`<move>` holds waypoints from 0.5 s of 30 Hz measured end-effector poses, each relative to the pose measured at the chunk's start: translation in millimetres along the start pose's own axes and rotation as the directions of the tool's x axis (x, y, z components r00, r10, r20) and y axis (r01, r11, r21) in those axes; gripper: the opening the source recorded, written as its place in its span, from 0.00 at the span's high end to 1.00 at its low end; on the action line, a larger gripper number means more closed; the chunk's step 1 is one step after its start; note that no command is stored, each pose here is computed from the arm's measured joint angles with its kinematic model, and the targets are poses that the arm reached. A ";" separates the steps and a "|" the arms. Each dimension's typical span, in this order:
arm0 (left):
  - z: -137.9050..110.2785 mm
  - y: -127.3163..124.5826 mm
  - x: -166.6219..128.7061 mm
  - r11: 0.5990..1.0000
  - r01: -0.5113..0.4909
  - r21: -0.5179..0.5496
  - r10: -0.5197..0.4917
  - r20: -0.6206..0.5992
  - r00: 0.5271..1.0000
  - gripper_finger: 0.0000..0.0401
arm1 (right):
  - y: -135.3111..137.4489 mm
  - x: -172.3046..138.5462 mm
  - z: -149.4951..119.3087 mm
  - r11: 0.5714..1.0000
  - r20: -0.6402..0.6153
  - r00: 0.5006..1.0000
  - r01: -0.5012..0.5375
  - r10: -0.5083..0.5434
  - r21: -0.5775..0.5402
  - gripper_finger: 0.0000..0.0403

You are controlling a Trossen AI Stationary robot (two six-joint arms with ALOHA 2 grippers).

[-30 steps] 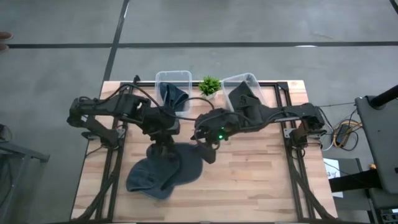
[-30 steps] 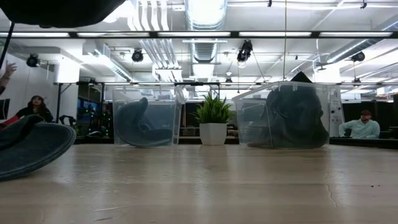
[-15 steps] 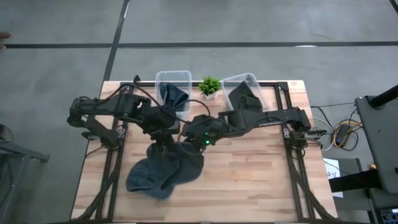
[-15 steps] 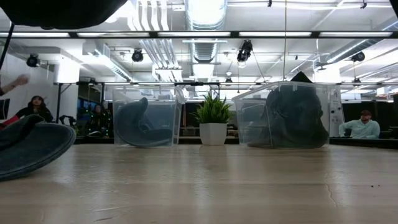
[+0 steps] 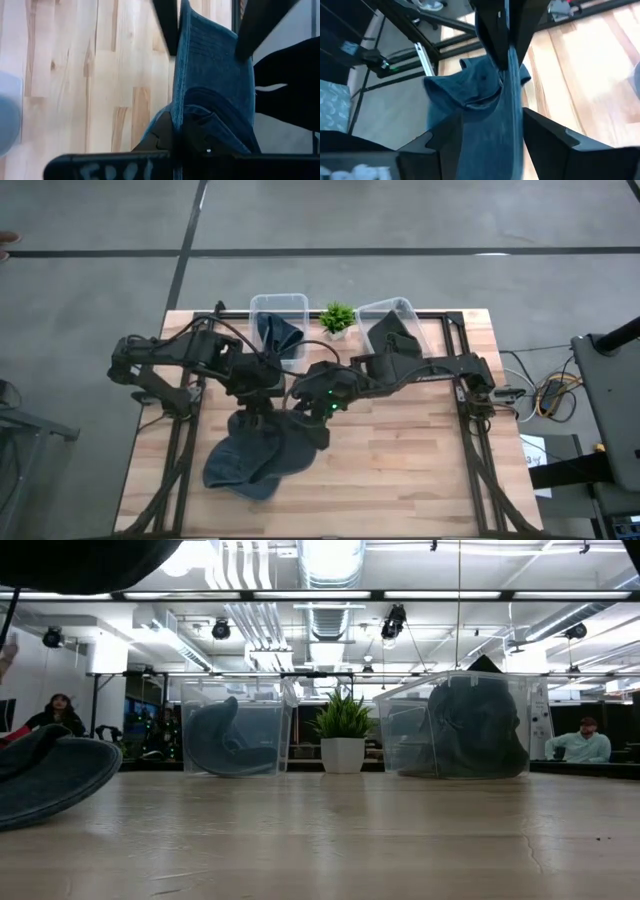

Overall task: Pick & Place hat
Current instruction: Put the right blue cap into the left transparent bin

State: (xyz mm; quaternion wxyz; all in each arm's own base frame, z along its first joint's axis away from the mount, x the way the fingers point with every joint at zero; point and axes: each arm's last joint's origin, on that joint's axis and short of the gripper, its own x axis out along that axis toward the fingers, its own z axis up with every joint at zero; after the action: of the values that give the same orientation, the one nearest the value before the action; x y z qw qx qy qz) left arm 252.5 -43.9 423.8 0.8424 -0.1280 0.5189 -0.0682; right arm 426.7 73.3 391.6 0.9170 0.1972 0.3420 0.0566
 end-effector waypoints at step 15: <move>-0.4 0.2 -0.7 1.000 -0.005 -0.003 0.005 0.003 1.000 0.98 | 2.8 -42.0 -0.2 0.995 0.019 0.997 0.078 -0.077 -0.055 0.53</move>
State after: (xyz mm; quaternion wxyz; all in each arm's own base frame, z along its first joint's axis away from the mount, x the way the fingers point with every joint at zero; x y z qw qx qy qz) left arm 251.9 -43.6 424.2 0.8432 -0.1283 0.5179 -0.0652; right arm 394.8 65.9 418.0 0.9266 0.1586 0.3398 0.0288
